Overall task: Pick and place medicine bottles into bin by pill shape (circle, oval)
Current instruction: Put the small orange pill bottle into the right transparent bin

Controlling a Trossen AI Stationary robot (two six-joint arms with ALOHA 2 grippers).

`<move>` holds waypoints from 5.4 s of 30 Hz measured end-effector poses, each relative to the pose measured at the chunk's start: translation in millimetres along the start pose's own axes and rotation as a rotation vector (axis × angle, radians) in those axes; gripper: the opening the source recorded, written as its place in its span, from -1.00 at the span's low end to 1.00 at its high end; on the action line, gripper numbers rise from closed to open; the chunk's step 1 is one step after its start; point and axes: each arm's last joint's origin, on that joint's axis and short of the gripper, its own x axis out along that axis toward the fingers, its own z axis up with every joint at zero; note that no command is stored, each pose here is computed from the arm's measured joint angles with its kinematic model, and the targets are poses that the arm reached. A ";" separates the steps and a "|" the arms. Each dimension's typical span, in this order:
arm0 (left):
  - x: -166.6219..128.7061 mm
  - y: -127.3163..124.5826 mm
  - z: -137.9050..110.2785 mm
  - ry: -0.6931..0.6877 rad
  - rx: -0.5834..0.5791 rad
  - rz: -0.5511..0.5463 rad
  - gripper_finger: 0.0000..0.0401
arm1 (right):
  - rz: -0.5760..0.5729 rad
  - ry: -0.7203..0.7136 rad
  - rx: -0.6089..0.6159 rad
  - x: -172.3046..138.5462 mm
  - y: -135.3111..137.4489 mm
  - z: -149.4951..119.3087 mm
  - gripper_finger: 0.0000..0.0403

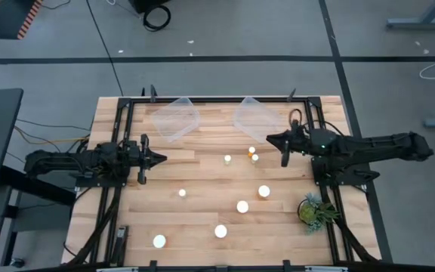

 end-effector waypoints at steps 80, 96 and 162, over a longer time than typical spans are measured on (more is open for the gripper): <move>0.3 0.0 -0.5 0.006 0.001 0.000 -0.86 | -0.449 1.193 0.262 191.3 12.4 22.3 0.04; 0.3 0.0 -0.4 0.006 0.001 0.000 -0.84 | -0.460 1.188 0.264 191.1 12.4 22.1 0.04; 0.3 0.0 -0.6 0.006 0.000 0.001 -0.87 | -0.497 1.071 0.263 198.4 -59.5 86.4 -0.36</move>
